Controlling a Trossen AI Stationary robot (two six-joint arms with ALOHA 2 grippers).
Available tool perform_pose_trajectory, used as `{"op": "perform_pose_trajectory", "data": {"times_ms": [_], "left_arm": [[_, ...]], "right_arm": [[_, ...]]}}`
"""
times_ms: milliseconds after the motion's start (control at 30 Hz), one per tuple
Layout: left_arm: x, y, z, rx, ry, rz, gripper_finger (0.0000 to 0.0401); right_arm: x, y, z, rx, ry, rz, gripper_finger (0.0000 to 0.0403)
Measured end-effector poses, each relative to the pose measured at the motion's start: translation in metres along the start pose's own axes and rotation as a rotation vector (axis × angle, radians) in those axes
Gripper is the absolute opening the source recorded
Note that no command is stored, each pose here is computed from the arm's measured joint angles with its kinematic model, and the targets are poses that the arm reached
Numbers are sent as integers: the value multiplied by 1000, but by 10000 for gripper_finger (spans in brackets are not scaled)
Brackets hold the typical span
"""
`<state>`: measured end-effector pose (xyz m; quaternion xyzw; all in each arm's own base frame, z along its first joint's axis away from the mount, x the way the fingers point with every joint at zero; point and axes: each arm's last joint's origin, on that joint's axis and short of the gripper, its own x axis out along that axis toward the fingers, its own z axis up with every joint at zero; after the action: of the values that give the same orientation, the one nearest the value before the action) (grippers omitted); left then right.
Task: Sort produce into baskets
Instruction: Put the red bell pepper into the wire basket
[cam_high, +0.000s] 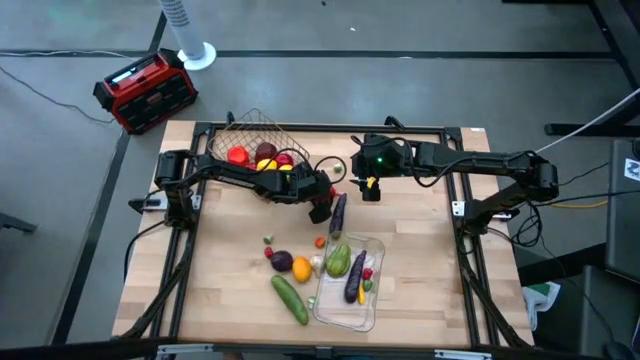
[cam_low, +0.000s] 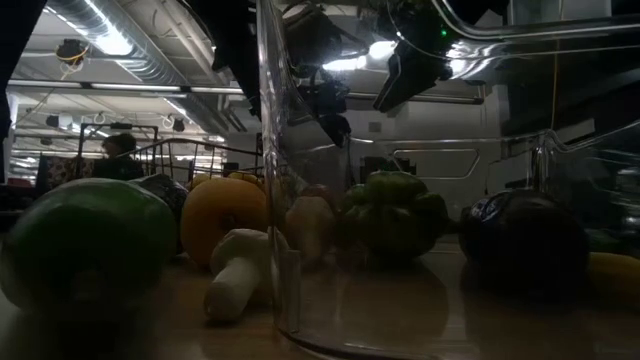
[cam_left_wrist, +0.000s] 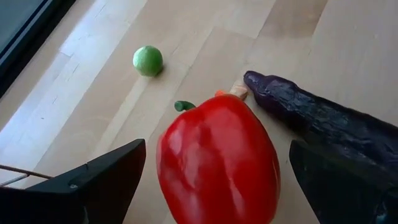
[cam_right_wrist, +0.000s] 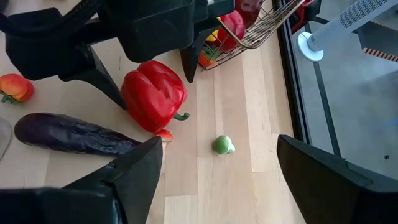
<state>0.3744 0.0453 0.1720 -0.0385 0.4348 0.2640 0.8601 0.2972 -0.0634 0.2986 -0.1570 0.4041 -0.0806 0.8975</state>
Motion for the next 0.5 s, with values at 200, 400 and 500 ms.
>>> {"op": "perform_pose_trajectory", "data": {"times_ms": [200, 400, 500], "left_arm": [[-1, -1, 2, -11, -2, -11, 395], [-9, -10, 12, -12, -37, -47, 395], [-10, -11, 14, -3, -45, -45, 395]], "right_arm": [[0, 0, 0, 0, 0, 0, 312], [0, 0, 0, 0, 0, 0, 312], [0, 0, 0, 0, 0, 0, 312]]}}
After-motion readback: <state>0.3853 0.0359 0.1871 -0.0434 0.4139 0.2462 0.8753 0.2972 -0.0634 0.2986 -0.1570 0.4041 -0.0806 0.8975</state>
